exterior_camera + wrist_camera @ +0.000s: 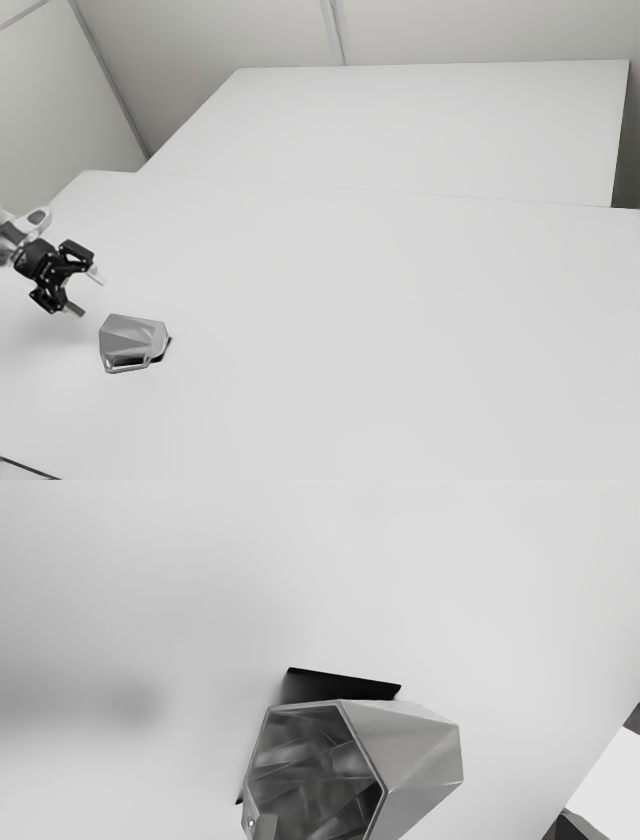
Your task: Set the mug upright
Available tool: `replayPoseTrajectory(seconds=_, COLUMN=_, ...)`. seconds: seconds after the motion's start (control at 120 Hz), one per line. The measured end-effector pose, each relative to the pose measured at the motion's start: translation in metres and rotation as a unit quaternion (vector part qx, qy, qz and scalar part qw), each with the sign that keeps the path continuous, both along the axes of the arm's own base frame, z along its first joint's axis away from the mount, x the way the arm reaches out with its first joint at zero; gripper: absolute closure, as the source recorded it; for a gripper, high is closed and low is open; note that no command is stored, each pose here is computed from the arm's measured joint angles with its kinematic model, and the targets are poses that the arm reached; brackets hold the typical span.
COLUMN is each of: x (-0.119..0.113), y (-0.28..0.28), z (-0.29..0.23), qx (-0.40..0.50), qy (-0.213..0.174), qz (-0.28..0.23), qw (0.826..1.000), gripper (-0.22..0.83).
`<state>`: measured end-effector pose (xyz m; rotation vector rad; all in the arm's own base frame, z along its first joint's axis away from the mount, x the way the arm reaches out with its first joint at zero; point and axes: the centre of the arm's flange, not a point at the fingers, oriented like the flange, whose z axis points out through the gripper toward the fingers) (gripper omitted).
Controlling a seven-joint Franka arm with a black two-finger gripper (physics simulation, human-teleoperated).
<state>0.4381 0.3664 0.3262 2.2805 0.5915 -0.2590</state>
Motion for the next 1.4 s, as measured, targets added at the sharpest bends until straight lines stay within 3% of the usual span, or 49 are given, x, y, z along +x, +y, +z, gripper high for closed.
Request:
replayPoseTrajectory(seconds=0.233, x=-0.001, y=-0.005, z=-0.028, qx=-0.039, qy=-0.015, qz=0.013, qw=0.999, gripper=0.0)
replayPoseTrajectory(seconds=0.525, x=-0.011, y=-0.025, z=-0.05, qx=-0.08, qy=-0.002, qz=0.033, qw=0.996, gripper=0.0)
replayPoseTrajectory(seconds=0.758, x=-0.001, y=-0.04, z=-0.055, qx=-0.098, qy=-0.004, qz=0.038, qw=0.994, gripper=0.01)
replayPoseTrajectory(seconds=0.942, x=0.001, y=-0.042, z=-0.055, qx=-0.096, qy=-0.001, qz=0.038, qw=0.995, gripper=0.45)
replayPoseTrajectory(seconds=1.042, x=0.006, y=-0.045, z=-0.053, qx=-0.094, qy=0.0, qz=0.035, qw=0.995, gripper=0.6)
replayPoseTrajectory(seconds=1.192, x=0.018, y=-0.055, z=-0.044, qx=-0.09, qy=-0.001, qz=0.031, qw=0.996, gripper=0.71)
replayPoseTrajectory(seconds=1.4, x=0.026, y=-0.066, z=-0.042, qx=-0.084, qy=0.014, qz=0.03, qw=0.996, gripper=0.74)
